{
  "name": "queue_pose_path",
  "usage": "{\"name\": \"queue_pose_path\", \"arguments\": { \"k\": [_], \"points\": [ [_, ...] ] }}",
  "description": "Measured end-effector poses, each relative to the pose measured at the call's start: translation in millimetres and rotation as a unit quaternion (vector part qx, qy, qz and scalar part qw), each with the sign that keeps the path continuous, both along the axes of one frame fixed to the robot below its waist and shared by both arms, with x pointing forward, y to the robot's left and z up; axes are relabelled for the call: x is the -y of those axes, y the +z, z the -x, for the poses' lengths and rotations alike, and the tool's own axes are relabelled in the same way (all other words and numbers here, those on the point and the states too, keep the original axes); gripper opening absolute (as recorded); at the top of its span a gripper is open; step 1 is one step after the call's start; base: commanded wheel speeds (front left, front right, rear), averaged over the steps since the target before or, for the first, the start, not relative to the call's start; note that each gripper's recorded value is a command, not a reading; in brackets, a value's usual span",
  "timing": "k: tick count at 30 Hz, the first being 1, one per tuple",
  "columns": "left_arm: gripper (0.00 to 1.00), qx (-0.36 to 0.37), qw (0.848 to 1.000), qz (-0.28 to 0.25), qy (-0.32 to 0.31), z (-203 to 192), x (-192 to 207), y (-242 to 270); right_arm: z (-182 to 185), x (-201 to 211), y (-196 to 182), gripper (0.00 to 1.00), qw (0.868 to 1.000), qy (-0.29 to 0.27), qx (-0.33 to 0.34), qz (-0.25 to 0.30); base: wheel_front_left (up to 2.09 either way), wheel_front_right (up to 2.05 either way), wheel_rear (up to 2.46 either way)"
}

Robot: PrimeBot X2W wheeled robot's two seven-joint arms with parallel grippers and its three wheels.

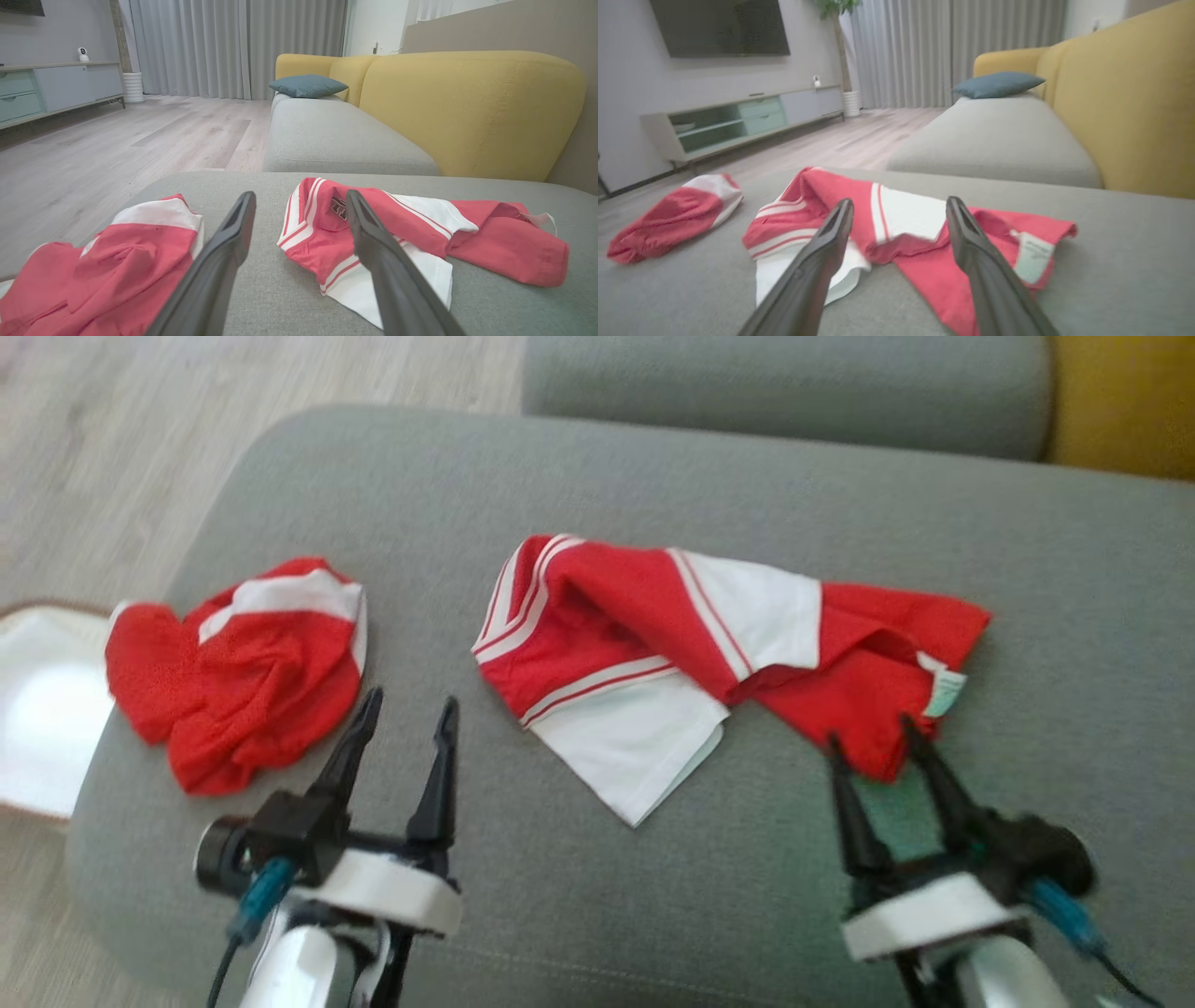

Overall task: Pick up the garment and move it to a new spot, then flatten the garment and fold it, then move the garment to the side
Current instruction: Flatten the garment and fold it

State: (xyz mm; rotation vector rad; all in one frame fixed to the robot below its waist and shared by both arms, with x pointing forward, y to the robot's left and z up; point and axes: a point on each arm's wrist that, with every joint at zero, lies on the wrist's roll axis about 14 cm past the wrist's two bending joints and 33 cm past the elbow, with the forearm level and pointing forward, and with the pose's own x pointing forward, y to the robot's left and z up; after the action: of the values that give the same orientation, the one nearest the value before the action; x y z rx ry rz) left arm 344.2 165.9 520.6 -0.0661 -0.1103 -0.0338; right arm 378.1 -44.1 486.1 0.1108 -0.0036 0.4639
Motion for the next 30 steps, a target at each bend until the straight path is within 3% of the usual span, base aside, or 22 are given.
{"name": "queue_pose_path", "arguments": {
  "k": [9,20,21,22,30],
  "points": [
    [1.00,-0.014,1.000,0.004,0.012,-18,-11,-7,-49,-66,-48,1.00,0.991,0.094,-0.068,0.071,0.00,0.00,0.00],
    [1.00,-0.037,0.998,0.009,0.058,-24,-41,-19,-96,-83,-100,1.00,0.976,0.109,-0.124,0.141,0.00,0.00,0.00],
    [1.00,-0.040,0.997,0.009,0.063,-23,-43,-21,-97,-84,-103,0.35,0.975,0.110,-0.129,0.142,0.00,0.00,0.00],
    [1.00,-0.042,0.997,0.009,0.065,-23,-43,-22,-97,-85,-106,0.00,0.974,0.111,-0.132,0.144,0.00,0.00,0.00],
    [1.00,-0.037,0.998,0.014,0.057,-22,-36,-19,-99,-79,-92,0.00,0.979,0.102,-0.110,0.141,0.00,0.00,0.00]
  ]
}}
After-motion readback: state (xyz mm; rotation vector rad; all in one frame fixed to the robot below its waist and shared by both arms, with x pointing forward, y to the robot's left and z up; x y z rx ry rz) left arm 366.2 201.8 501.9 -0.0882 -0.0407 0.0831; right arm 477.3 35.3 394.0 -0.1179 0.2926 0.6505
